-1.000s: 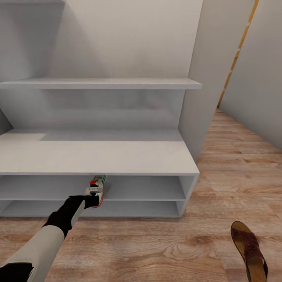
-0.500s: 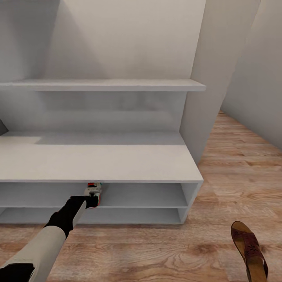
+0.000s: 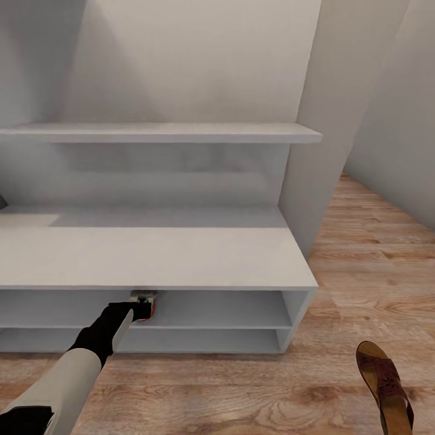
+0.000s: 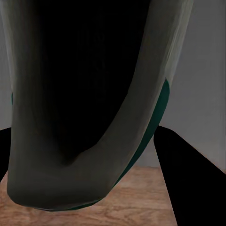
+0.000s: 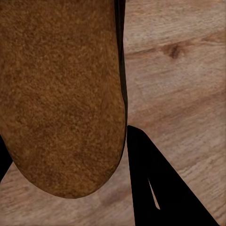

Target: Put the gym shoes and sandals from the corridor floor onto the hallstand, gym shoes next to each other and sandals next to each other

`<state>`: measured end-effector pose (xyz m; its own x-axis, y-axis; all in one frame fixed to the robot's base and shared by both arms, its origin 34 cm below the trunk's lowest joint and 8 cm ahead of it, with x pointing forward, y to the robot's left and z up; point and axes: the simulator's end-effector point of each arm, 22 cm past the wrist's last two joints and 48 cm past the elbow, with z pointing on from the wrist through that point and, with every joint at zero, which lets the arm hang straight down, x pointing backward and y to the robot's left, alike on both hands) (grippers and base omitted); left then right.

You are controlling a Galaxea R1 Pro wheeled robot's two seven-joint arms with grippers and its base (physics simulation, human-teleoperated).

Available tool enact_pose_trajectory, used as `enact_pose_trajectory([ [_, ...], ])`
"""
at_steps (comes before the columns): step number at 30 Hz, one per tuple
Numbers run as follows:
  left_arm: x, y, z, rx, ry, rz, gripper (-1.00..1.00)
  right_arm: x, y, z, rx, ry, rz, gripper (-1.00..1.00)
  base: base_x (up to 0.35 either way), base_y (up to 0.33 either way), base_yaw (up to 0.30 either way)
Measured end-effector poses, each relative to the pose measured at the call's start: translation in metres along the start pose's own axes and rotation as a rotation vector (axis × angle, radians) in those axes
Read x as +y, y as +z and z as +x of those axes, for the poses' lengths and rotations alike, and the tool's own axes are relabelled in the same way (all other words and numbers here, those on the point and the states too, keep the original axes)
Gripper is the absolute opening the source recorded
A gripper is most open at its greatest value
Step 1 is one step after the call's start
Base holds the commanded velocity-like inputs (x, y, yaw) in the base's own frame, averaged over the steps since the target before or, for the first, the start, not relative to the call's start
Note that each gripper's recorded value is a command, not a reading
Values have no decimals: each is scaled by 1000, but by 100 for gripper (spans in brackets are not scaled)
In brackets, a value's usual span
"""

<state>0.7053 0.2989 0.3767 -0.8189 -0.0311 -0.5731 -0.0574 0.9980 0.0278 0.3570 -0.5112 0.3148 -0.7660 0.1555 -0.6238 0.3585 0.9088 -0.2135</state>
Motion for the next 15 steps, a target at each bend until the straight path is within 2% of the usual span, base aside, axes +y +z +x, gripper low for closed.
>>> enact_pose_trajectory([
  [13,0,0,1,-2,0,3,-100,0,0,0,0,0,0,-100,49,0,0],
  [14,0,0,2,-1,1,3,100,0,0,0,0,0,0,-100,4,0,0],
  [15,0,0,2,-1,1,4,100,0,0,0,0,0,0,-100,2,0,0],
])
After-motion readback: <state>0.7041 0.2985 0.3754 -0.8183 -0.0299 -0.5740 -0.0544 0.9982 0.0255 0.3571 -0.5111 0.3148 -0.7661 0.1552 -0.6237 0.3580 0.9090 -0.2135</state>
